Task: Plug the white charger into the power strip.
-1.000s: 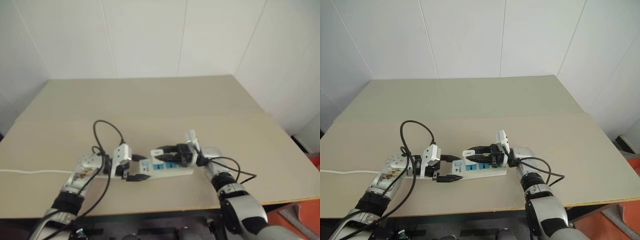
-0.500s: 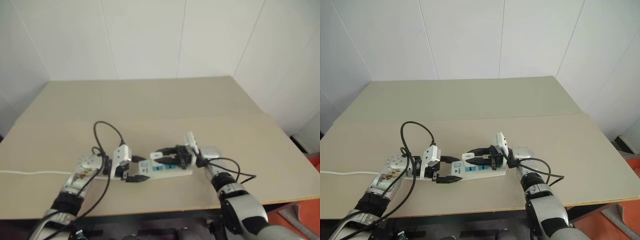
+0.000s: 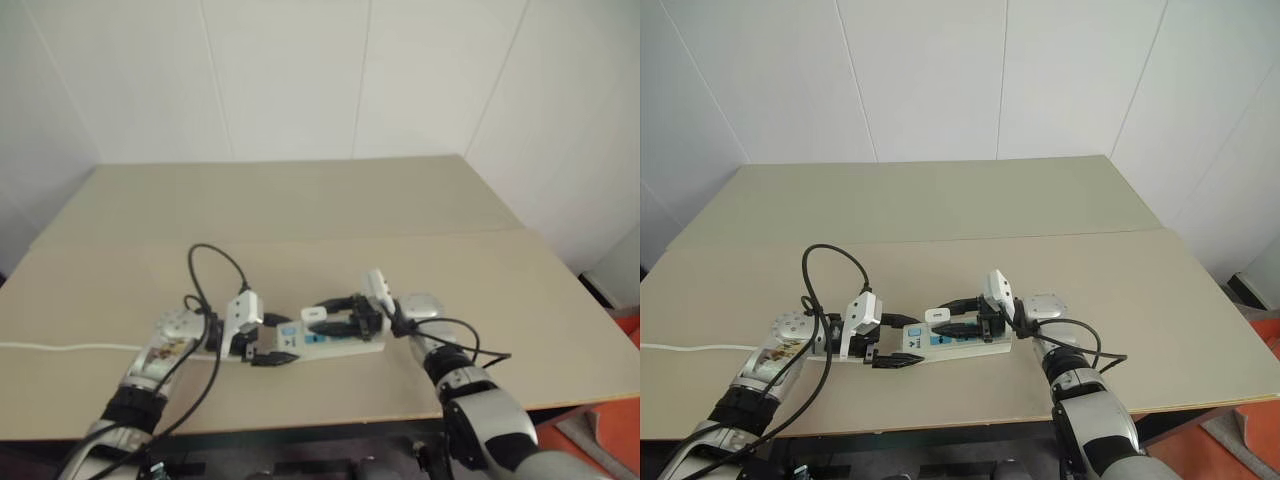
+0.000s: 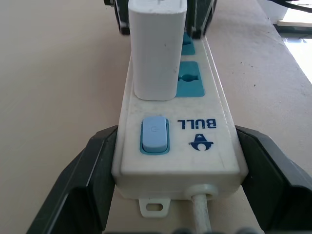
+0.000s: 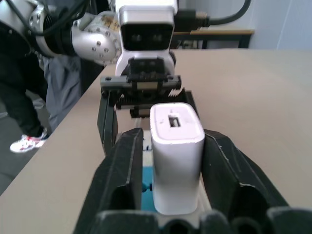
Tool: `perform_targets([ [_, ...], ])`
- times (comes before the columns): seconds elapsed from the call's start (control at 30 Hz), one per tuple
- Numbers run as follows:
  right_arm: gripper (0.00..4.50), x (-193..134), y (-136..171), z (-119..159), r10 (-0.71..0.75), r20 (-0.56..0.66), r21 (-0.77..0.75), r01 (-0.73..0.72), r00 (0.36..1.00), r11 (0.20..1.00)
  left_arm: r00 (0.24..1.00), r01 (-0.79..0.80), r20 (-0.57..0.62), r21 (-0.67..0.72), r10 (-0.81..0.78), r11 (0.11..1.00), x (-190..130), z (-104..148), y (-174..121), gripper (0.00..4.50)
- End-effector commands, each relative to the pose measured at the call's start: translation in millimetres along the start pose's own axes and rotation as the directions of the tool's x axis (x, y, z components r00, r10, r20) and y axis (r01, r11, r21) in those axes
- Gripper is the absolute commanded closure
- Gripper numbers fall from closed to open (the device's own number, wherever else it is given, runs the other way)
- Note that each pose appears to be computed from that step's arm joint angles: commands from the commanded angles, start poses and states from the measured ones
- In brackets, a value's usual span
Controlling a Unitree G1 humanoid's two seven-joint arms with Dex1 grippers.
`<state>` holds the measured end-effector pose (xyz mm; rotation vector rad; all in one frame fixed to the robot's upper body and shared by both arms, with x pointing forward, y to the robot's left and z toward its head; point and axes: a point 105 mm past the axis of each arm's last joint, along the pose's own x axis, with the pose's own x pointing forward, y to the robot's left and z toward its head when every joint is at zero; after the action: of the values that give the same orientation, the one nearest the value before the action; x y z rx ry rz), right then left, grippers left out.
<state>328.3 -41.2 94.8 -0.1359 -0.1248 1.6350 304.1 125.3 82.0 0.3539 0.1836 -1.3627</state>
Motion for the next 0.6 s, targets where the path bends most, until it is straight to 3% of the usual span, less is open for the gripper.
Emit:
perform_targets([
  [0.03,1.06,-4,34,-48,0.090,-0.109,0.174,-0.070,0.990,0.982,0.999,0.031,0.036,0.043,-0.032,0.999,2,13,-4,1.23],
  [0.13,0.01,-4,33,-47,0.090,-0.108,0.169,-0.071,0.990,0.983,0.999,0.020,0.032,0.036,-0.021,0.999,3,12,-3,1.23],
  [0.27,0.01,-5,32,-45,0.094,-0.107,0.165,-0.076,0.990,0.983,0.998,0.019,0.057,0.014,-0.019,1.000,4,15,-3,1.23],
  [0.4,0.00,-6,29,-41,0.089,-0.099,0.156,-0.073,0.991,0.985,0.990,0.049,0.129,0.068,-0.057,0.996,1,27,-7,0.04],
  [0.6,0.00,-10,13,-22,-0.005,-0.037,0.047,0.007,0.999,0.999,0.972,-0.060,0.234,0.144,0.026,0.988,-16,59,9,0.04],
])
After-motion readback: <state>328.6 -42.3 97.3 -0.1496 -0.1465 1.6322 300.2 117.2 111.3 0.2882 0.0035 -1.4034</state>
